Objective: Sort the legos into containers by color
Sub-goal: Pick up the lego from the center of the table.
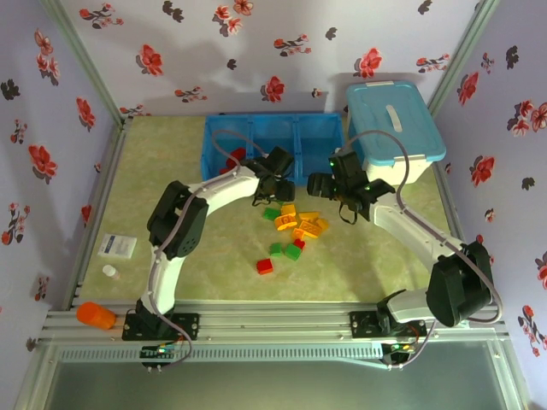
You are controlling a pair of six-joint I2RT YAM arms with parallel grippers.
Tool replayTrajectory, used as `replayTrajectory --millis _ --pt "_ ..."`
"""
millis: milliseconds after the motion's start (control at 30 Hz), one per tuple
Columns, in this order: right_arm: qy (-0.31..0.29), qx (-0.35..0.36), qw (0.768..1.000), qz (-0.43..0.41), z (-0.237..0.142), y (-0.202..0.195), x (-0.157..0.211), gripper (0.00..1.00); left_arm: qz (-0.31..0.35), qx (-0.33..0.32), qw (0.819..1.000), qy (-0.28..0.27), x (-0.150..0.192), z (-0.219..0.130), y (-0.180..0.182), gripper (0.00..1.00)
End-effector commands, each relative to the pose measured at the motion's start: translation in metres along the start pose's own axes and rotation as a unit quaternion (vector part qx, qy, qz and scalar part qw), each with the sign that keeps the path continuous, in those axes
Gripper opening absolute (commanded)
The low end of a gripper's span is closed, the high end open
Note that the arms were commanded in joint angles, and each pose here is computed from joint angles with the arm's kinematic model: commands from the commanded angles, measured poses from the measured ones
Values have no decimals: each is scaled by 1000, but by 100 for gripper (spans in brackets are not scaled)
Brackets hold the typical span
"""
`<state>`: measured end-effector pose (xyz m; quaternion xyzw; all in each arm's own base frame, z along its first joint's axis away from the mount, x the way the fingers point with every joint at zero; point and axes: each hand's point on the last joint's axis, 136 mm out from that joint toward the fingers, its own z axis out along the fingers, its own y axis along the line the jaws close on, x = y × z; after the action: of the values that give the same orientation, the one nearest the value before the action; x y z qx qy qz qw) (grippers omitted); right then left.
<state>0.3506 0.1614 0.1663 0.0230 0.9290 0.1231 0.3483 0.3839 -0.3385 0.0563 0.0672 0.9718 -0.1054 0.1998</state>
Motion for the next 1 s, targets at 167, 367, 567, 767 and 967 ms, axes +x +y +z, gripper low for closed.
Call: replayTrajectory --millis 167,367,567,767,967 --pt "-13 -15 1000 22 -1 -5 -3 88 -5 -41 999 25 3 17 9 72" --pt "-12 -17 999 27 1 -9 -2 88 -4 -55 998 34 17 23 17 69" --pt "-10 -21 999 32 2 -9 2 87 -7 -66 997 42 42 20 33 60" --pt "-9 -28 999 40 1 -8 5 86 -3 -74 997 39 60 5 44 46" --pt "-12 -27 999 41 -3 -11 9 86 -6 -77 997 25 63 -12 50 42"
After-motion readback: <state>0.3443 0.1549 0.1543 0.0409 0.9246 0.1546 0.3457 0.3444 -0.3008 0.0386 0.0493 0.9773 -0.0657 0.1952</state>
